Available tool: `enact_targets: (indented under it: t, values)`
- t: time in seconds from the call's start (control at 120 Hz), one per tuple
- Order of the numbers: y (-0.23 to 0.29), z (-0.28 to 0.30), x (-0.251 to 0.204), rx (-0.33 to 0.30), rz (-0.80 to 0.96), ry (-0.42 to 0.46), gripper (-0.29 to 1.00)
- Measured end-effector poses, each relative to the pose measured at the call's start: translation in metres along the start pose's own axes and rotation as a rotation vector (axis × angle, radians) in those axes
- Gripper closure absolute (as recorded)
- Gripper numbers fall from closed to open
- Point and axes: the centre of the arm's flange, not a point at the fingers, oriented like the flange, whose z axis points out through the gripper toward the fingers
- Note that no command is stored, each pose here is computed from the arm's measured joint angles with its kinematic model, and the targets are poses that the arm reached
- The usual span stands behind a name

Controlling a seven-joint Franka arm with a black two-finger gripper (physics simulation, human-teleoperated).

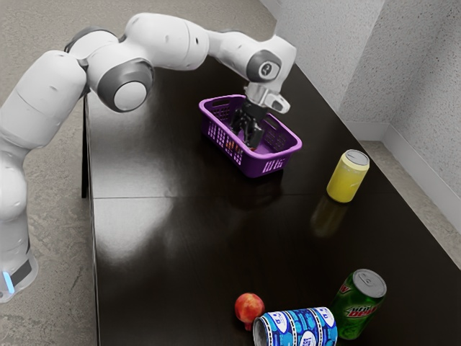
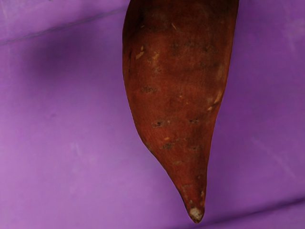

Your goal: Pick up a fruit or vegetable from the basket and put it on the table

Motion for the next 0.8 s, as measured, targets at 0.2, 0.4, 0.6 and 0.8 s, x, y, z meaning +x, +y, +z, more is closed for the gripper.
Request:
enact_targets:
  t: [0.2,0.4,0.6,0.8]
  values:
    - [-0.001,0.006,0.003,0.002,0.0,0.02,0.51]
    - [0.002,-0.012,0.001,0.02,0.029,0.072,0.53]
    - [0.008,-0.058,-0.012,0.047,0.098,0.158,0.53]
    - [0.056,-0.127,-0.082,0.041,0.224,0.244,0.53]
